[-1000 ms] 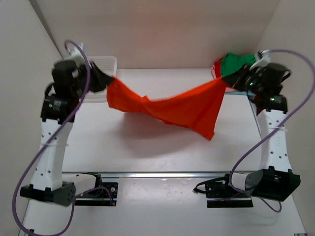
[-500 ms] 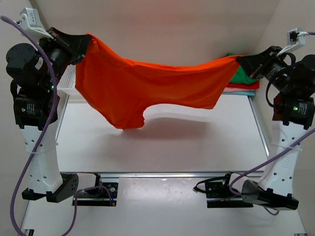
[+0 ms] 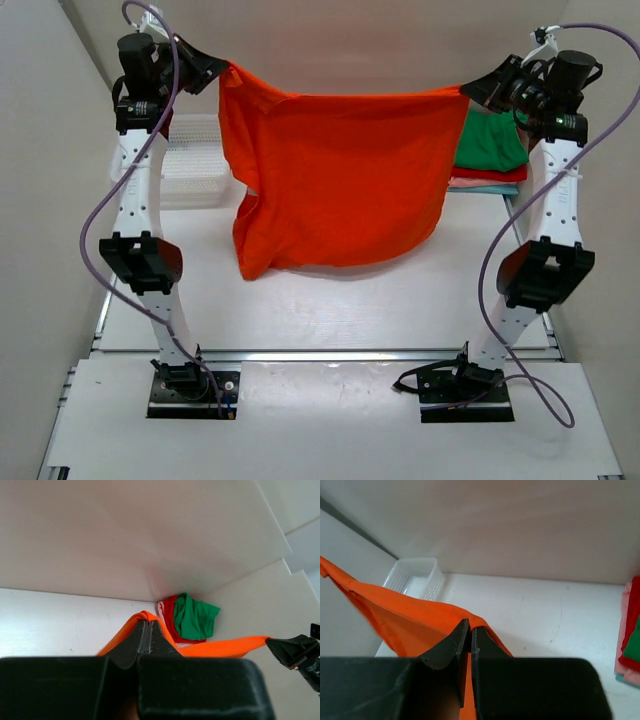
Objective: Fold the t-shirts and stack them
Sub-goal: Flatten out the tshirt, then fold the flattened tshirt in 1/3 of the way
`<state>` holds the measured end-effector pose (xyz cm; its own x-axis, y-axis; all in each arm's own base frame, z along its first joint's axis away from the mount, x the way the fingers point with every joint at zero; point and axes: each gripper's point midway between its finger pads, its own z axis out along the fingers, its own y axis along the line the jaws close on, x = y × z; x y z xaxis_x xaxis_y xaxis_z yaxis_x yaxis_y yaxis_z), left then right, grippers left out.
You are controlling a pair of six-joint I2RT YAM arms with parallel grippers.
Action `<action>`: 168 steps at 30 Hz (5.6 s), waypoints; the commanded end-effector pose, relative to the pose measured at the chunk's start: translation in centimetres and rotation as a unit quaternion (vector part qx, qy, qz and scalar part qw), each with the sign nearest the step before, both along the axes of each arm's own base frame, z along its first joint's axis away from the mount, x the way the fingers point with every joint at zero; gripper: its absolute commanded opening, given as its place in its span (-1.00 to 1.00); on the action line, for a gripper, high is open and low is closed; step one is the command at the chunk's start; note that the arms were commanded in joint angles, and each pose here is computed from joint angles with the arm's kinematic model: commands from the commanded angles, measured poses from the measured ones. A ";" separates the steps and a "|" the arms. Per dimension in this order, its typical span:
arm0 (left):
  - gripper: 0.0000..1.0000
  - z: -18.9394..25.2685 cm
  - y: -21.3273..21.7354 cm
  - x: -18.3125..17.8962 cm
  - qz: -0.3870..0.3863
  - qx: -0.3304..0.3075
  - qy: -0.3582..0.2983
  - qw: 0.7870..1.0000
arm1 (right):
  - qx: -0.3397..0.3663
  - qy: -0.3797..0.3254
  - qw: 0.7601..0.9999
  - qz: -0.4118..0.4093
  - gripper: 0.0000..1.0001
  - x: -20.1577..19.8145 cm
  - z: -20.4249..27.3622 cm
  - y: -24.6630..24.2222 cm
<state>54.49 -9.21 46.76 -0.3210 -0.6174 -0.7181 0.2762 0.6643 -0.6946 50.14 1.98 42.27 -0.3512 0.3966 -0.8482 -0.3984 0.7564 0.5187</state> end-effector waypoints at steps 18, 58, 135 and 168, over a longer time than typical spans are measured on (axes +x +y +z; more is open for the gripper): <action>-1.00 -4.4 -4.2 -14.5 -0.023 0.054 -0.025 0.998 | -0.042 0.056 0.997 -0.043 -0.99 -5.6 -8.5 0.4; -1.00 -31.4 -3.9 -23.3 -0.056 0.159 0.238 0.956 | -0.096 0.472 0.861 -0.160 -1.00 -29.6 -36.0 -0.3; -0.58 -38.6 -3.8 -19.0 -0.074 0.251 0.352 0.899 | -0.166 0.474 0.858 -0.106 -0.40 -15.9 -39.8 1.6; -0.28 -40.9 -0.9 -31.8 -0.010 0.190 0.380 0.905 | -0.180 0.373 0.910 -0.019 -0.40 -17.1 -31.1 10.7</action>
